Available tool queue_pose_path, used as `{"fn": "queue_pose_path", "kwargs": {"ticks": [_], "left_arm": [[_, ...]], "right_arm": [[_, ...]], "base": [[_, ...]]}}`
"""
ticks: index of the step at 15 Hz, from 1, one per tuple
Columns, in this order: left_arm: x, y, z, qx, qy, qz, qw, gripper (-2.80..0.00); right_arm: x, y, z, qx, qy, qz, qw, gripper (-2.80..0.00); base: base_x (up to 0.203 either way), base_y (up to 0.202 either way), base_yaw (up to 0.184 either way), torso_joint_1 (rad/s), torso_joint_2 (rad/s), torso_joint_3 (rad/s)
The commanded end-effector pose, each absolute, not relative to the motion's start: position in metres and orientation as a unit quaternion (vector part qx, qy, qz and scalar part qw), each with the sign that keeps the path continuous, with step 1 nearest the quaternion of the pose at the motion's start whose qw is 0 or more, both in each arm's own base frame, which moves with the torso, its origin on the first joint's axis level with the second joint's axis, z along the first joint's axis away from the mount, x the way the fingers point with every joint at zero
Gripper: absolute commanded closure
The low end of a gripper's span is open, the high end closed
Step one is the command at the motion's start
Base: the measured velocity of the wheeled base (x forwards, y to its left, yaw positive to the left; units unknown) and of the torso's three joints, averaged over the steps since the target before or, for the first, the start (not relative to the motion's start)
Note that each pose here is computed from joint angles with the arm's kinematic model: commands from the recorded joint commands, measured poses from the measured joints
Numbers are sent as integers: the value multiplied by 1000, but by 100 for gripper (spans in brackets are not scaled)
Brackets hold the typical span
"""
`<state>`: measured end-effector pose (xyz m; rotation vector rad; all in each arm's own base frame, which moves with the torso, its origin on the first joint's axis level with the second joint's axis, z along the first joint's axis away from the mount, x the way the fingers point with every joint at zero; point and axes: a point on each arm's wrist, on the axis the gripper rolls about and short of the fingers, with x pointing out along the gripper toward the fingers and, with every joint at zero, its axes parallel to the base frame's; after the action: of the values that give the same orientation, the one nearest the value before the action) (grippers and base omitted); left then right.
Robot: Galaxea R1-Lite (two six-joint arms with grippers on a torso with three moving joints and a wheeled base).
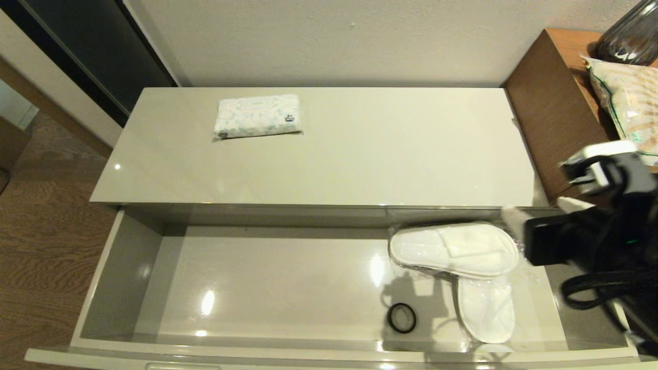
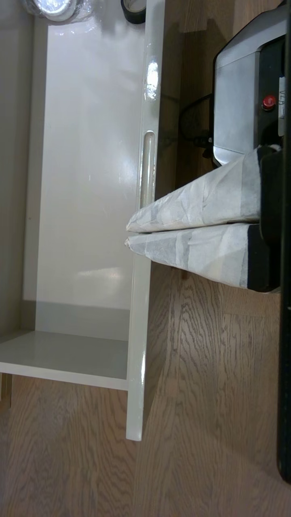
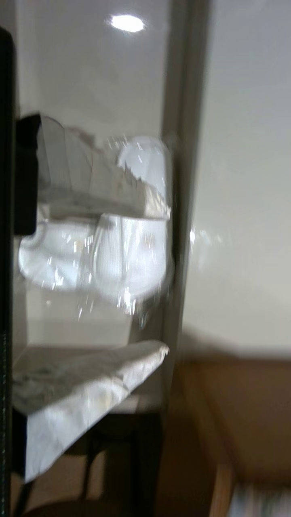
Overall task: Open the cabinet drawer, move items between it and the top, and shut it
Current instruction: Pick up the tissue on the table
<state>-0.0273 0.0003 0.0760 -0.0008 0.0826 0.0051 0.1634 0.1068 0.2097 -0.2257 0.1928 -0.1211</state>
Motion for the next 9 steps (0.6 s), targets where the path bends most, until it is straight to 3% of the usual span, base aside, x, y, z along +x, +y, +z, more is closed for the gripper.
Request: {"fn": "queue_pose_path", "kwargs": {"ticks": [1, 7, 9], "left_arm": [[-27, 0, 76, 0, 41, 2, 999, 0], [-27, 0, 76, -1, 41, 3, 999, 0], [-27, 0, 76, -1, 41, 3, 999, 0]], "right_arm": [[102, 41, 251, -85, 109, -122, 983, 0], [-4, -17, 335, 53, 123, -151, 979, 0], [-45, -32, 344, 71, 177, -157, 969, 0]], "base": [[0, 0, 0, 0, 0, 0], [0, 0, 0, 0, 0, 0], [0, 0, 0, 0, 0, 0]]}}
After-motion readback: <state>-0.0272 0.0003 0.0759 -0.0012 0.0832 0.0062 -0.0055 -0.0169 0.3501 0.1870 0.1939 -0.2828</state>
